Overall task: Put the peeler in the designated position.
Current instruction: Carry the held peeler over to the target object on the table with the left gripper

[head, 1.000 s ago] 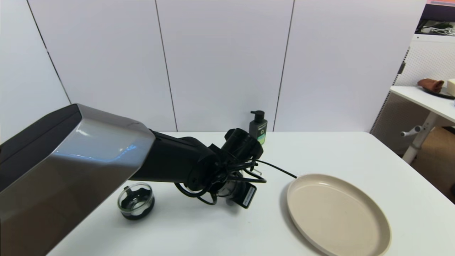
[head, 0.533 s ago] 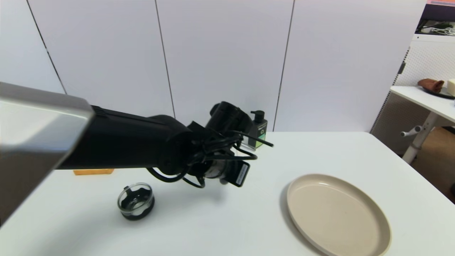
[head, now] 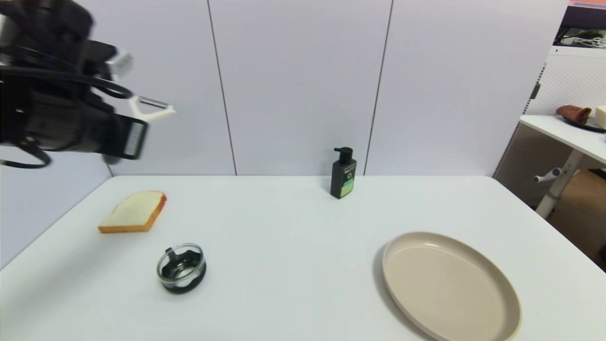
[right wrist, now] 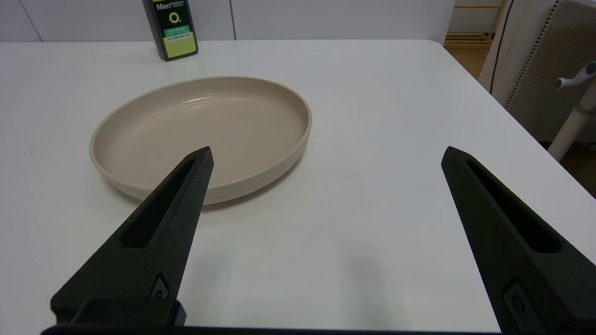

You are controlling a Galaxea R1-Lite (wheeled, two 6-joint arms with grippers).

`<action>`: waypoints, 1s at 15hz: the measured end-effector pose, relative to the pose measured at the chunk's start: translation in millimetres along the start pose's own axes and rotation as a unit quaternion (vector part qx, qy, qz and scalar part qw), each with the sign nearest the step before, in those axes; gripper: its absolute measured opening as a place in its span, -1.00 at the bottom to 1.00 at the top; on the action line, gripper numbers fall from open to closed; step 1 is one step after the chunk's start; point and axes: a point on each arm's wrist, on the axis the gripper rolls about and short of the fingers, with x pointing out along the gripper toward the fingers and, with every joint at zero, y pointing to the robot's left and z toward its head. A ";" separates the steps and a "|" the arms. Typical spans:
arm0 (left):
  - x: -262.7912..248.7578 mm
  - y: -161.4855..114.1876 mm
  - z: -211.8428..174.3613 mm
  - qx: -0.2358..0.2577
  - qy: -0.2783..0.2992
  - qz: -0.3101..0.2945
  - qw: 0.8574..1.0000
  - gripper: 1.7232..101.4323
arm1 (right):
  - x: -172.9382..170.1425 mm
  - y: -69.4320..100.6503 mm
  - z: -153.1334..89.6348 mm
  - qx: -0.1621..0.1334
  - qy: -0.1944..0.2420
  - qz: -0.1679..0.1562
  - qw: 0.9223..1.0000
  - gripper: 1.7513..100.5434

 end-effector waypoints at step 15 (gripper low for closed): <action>73.2 162.4 -90.9 0.565 -0.079 -0.253 0.781 -0.67 | 0.0 0.0 0.0 0.000 0.000 0.000 1.000 0.93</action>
